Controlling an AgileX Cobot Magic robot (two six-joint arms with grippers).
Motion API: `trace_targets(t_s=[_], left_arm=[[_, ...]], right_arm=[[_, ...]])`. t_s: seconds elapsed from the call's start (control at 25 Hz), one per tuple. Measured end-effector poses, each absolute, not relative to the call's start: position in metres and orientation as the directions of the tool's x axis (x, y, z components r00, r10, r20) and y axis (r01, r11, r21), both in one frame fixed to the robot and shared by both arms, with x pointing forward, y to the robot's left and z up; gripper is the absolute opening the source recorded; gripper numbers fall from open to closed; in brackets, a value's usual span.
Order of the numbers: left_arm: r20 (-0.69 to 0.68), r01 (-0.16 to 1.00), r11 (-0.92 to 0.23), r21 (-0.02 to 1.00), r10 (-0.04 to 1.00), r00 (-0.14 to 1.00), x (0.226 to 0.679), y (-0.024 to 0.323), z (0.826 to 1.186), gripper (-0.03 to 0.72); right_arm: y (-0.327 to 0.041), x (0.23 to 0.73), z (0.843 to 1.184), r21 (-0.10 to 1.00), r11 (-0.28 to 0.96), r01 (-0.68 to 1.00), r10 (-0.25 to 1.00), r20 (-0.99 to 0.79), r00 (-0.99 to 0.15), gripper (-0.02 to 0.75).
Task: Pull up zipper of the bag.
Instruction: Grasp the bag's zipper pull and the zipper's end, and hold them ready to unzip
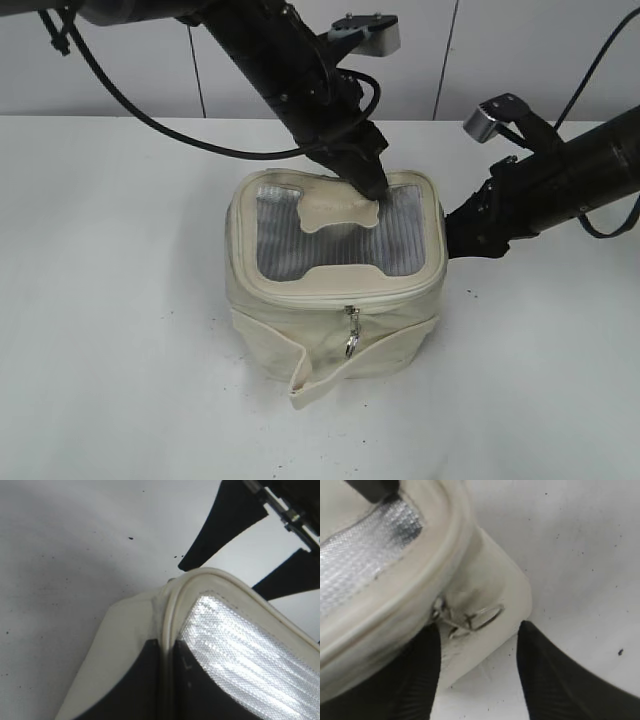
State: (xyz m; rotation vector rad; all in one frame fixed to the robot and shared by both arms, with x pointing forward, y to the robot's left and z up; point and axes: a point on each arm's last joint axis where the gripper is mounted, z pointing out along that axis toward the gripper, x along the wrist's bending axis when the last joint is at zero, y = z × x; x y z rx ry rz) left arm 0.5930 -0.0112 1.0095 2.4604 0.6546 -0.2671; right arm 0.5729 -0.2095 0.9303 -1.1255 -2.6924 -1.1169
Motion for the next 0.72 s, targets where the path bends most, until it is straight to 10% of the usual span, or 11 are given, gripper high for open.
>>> trace_targets(t_s=[0.12,0.36,0.72], left_arm=[[-0.325,0.509,-0.715,0.479,0.395,0.859,0.593,-0.011,1.009,0.042],[-0.325,0.510,-0.715,0.479,0.395,0.859,0.593,-0.011,1.009,0.042],[-0.325,0.509,-0.715,0.479,0.394,0.859,0.593,-0.012,1.010,0.042]], right_arm=[[-0.209,0.578,0.923,0.626,0.458,0.631,0.630,0.273,-0.727,0.349],[-0.208,0.581,0.920,0.634,0.418,0.651,0.648,0.295,-0.703,0.011],[-0.212,0.564,0.937,0.494,0.431,0.755,0.681,0.372,-0.631,-0.015]])
